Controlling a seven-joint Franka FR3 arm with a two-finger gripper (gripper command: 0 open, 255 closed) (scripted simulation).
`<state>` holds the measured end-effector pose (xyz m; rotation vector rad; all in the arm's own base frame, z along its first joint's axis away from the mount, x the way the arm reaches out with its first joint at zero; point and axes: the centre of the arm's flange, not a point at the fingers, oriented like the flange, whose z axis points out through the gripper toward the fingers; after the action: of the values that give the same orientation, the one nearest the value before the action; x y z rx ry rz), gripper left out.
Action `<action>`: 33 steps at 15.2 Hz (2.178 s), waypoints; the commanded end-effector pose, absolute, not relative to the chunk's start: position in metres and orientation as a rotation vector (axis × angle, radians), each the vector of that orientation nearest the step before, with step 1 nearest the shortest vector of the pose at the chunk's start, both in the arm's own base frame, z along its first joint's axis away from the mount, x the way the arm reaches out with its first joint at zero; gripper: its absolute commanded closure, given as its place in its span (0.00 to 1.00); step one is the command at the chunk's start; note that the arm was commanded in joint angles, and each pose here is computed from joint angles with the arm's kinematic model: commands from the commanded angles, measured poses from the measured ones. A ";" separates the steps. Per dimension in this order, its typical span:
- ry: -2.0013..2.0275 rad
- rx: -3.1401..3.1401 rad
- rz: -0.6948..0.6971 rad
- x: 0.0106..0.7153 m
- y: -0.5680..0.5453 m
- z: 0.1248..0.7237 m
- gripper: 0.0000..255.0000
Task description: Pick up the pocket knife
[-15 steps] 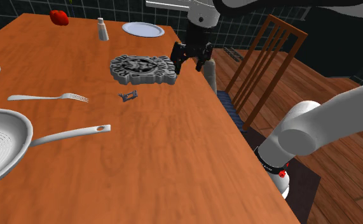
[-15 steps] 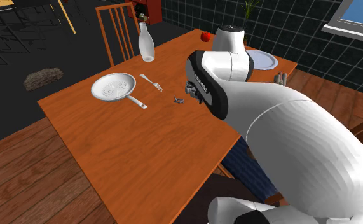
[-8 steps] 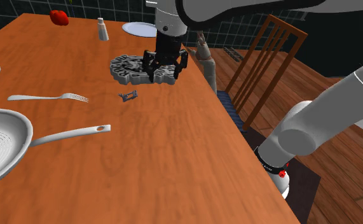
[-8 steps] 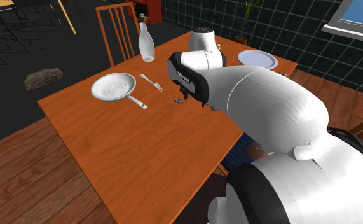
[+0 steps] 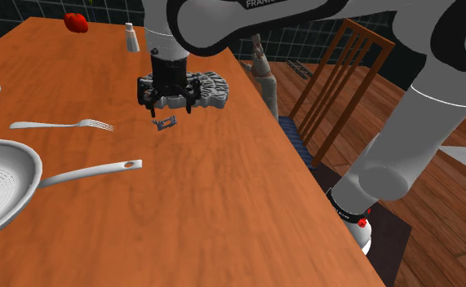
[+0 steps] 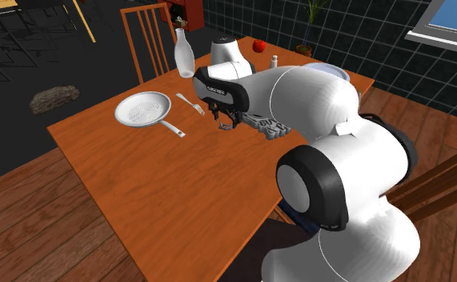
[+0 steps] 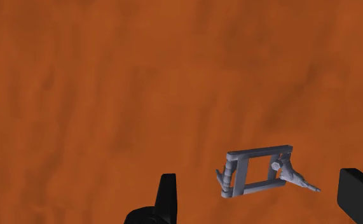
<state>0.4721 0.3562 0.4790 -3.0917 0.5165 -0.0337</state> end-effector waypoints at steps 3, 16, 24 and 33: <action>0.540 -3.092 -0.032 0.478 0.368 0.463 0.00; 0.540 -3.092 -0.032 0.478 0.368 0.434 1.00; 0.540 -3.092 -0.032 0.478 0.368 0.455 1.00; 0.540 -3.092 -0.032 0.478 0.368 0.502 1.00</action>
<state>0.4786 0.3674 0.4977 -3.0913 0.5397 -0.0328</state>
